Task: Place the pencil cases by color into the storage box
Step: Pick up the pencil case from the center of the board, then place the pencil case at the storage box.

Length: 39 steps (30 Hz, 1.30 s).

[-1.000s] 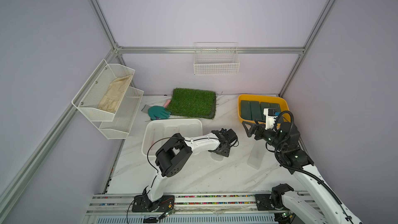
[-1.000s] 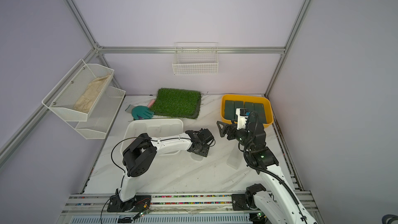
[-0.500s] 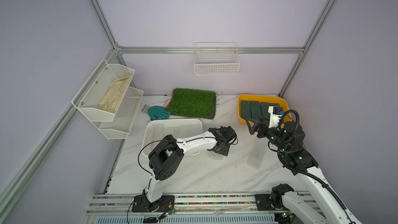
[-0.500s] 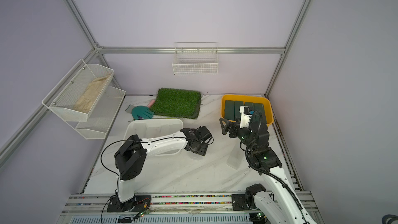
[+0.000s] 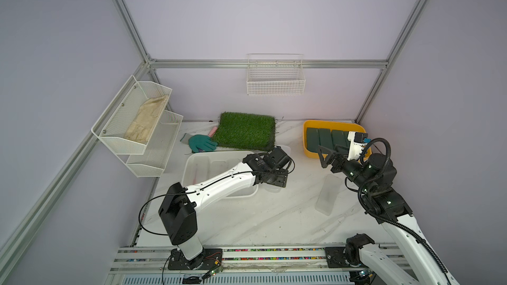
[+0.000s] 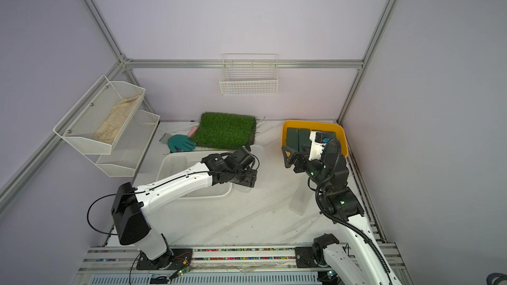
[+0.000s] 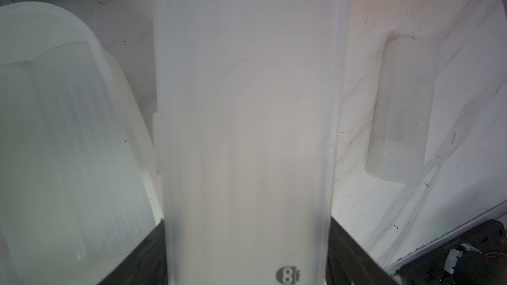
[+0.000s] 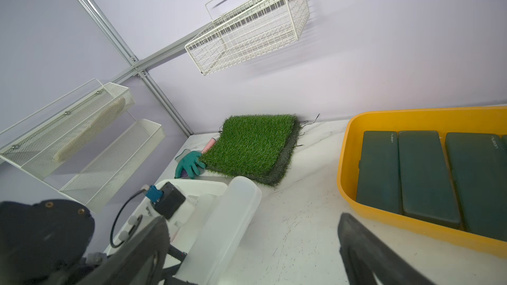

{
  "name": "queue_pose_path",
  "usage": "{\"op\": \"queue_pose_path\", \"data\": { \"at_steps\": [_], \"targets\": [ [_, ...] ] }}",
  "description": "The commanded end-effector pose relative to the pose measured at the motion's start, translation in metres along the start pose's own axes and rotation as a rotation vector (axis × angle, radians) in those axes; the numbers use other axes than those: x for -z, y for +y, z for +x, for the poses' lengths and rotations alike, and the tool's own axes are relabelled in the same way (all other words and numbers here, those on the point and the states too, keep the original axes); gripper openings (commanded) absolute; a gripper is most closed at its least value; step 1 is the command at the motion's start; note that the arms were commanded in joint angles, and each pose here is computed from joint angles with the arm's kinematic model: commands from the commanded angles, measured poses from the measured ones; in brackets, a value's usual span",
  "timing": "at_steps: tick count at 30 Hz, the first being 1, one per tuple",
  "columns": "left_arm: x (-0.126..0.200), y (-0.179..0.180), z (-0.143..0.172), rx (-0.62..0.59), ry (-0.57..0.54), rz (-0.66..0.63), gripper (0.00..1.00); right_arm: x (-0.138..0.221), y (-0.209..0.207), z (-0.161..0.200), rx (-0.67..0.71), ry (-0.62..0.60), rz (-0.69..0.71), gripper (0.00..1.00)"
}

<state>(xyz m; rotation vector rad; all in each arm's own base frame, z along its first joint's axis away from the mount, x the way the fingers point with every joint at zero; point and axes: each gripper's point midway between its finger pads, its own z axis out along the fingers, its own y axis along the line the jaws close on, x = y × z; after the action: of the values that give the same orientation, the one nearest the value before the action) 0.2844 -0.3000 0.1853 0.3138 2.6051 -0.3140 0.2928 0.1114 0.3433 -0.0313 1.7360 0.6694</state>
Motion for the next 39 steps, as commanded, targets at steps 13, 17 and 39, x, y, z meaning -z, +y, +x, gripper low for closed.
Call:
{"op": "queue_pose_path", "data": {
  "at_steps": [13,17,39],
  "targets": [
    [0.053,0.149,0.02,0.198,-0.072,-0.208,0.76,-0.056,0.081,0.104,0.087,0.205,-0.221,0.97],
    [0.049,0.174,0.037,0.207,-0.036,-0.282,0.77,-0.064,0.107,0.143,0.198,0.266,-0.303,0.97],
    [0.025,0.237,0.081,0.269,0.093,-0.41,0.79,-0.073,0.15,0.228,0.41,0.326,-0.571,0.97]
  ]
}}
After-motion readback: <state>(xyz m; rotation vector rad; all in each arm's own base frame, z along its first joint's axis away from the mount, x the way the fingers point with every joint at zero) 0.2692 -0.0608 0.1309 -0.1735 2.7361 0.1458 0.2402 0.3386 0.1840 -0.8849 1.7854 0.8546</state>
